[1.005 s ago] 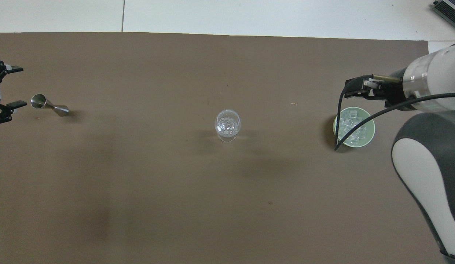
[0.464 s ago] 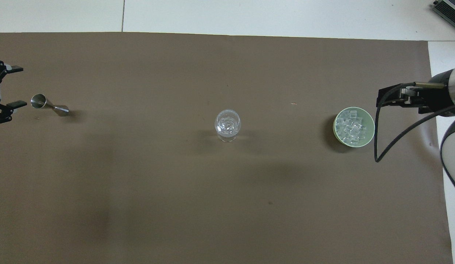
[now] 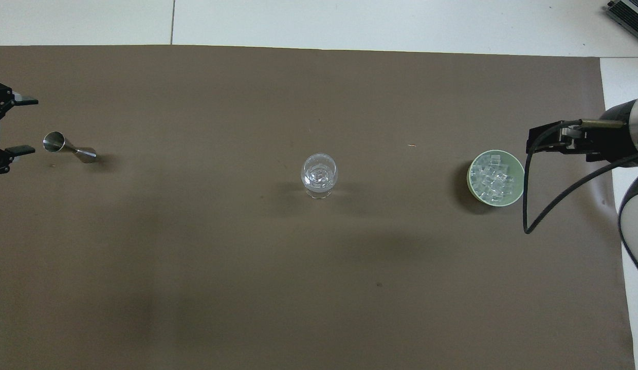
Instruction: Pour wine and add ice with both arms
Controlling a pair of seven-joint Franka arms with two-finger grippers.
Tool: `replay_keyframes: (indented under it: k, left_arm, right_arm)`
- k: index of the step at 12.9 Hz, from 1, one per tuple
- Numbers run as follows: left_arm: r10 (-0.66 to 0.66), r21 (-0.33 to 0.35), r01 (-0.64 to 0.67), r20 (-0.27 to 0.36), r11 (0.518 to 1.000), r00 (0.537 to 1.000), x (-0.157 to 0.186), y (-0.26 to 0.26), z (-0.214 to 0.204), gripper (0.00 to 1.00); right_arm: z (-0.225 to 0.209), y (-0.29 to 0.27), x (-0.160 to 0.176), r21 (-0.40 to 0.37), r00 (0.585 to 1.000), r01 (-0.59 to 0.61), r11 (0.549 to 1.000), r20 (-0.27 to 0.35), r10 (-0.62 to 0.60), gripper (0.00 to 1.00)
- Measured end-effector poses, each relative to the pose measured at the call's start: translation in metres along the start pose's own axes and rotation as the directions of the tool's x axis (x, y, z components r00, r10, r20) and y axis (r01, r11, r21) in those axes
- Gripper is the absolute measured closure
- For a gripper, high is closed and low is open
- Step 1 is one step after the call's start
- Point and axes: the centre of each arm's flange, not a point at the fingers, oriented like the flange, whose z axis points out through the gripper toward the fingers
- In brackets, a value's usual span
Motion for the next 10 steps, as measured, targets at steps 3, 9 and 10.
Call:
replay_keyframes:
  k: [3,9,10]
  left_arm:
    - [-0.021,-0.011,0.021,0.009,1.0,1.0,-0.0017,0.0063,-0.016,0.0]
    - [-0.029,-0.002,0.029,0.015,1.0,0.999,0.0009,0.004,-0.0095,0.0]
    - [-0.029,-0.002,0.029,0.015,1.0,0.999,0.0009,0.004,-0.0095,0.0]
  right_arm:
    - [0.0002,-0.0005,-0.0001,0.0,1.0,0.001,1.0,0.0,-0.001,0.0]
    - [0.0003,0.0005,0.0001,0.001,1.0,-0.001,1.0,0.001,0.001,0.0]
    - [0.0006,0.0021,0.0001,0.0,1.0,-0.004,1.0,0.003,0.004,0.0]
